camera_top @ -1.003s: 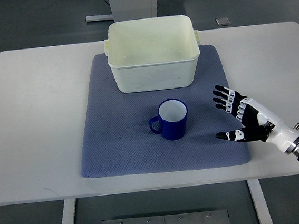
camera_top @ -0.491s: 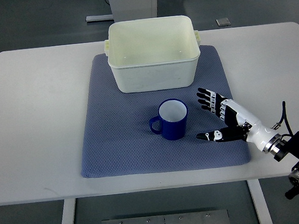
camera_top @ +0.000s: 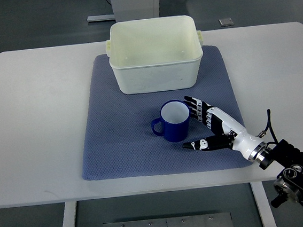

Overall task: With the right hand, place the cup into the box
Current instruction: 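Close the right hand fingers around the blue mug's body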

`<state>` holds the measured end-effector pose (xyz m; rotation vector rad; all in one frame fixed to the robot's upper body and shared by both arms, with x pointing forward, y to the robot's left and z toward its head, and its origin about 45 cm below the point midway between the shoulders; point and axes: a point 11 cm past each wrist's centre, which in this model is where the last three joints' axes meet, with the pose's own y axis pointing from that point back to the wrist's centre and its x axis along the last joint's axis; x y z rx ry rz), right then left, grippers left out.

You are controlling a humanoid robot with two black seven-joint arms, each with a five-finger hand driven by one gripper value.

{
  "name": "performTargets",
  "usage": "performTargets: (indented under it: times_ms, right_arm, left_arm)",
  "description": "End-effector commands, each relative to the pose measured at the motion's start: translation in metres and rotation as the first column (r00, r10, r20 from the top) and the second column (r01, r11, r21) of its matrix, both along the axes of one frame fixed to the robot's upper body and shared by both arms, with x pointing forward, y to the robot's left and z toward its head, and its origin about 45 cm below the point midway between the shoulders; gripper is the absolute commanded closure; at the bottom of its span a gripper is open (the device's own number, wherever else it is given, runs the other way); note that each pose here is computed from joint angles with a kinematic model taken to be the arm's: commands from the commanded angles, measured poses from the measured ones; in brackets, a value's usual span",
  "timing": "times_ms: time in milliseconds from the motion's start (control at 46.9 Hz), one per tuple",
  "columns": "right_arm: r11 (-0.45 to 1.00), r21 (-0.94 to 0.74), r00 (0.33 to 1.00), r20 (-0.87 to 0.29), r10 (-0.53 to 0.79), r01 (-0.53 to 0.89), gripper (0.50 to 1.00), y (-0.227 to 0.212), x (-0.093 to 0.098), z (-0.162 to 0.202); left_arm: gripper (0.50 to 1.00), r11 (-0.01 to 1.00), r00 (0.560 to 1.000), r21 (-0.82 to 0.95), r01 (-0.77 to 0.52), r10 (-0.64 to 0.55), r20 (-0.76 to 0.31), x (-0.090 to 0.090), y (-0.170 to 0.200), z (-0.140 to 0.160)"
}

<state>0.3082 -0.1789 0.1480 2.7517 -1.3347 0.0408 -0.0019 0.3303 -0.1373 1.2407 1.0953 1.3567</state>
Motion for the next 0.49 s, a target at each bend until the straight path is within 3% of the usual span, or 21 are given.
performTargets:
  times_ms: [0, 470]
  right_arm:
    - [1.000, -0.001, 1.000, 0.004, -0.007, 0.007, 0.500, 0.004, 0.002, 0.000]
    - [0.998, -0.006, 0.998, -0.020, -0.059, 0.059, 0.500, 0.023, 0.016, -0.010]
  left_arm:
    - [0.500, 1.000, 1.000, 0.000, -0.001, 0.001, 0.000, 0.000, 0.000, 0.000]
    - [0.500, 1.000, 1.000, 0.000, 0.000, 0.000, 0.000, 0.000, 0.000, 0.000]
